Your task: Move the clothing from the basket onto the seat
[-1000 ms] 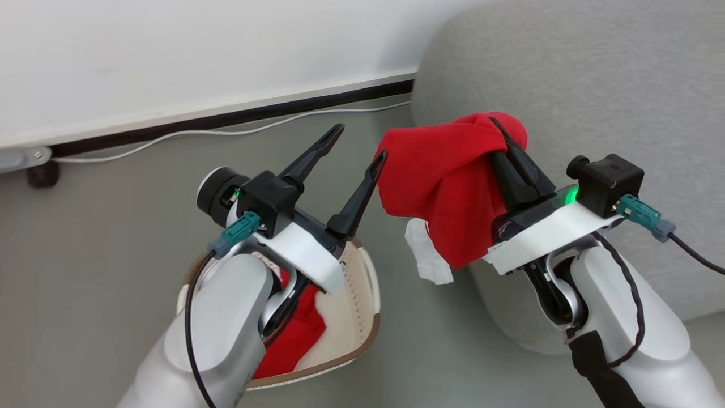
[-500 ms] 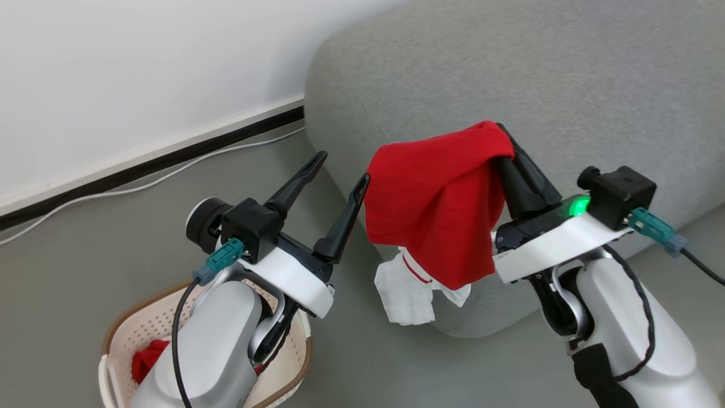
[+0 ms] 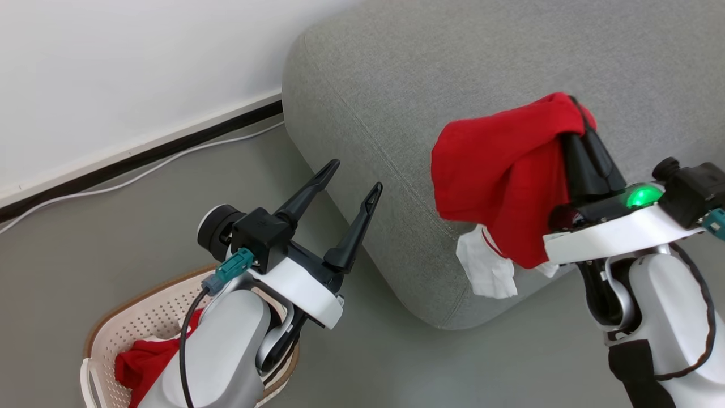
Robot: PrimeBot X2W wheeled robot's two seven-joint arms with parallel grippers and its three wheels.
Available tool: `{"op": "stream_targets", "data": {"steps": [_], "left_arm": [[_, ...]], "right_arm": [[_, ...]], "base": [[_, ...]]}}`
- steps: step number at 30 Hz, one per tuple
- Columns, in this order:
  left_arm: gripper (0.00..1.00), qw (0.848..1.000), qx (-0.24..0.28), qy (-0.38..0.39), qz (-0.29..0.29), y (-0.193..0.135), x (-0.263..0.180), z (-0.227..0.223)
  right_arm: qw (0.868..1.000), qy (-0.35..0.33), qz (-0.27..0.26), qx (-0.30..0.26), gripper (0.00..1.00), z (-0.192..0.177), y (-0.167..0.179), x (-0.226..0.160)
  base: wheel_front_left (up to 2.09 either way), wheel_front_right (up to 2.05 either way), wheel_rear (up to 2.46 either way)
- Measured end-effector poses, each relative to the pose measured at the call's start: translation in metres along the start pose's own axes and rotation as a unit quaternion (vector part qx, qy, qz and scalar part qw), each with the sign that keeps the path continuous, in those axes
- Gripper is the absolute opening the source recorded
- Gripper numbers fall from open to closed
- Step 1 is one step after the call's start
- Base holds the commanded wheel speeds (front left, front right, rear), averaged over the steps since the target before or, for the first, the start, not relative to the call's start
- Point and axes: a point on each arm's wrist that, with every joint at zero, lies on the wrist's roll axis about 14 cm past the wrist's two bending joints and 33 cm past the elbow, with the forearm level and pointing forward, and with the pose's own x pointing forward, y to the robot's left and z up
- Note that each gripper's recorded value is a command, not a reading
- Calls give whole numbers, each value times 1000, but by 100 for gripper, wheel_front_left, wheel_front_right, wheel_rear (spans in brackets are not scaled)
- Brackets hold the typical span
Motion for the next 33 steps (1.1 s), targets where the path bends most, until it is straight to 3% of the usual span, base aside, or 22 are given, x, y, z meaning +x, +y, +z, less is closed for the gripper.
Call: {"op": "stream_targets", "data": {"steps": [12,33], "left_arm": [[100,999,-29,11,-3,9,-14,-24],[100,999,-42,-3,12,76,-25,-54]], "right_arm": [[997,-34,-22,-60,0,24,-37,55],[987,-15,-50,-149,0,-32,-75,180]], "base": [[0,0,0],[0,0,0]]}}
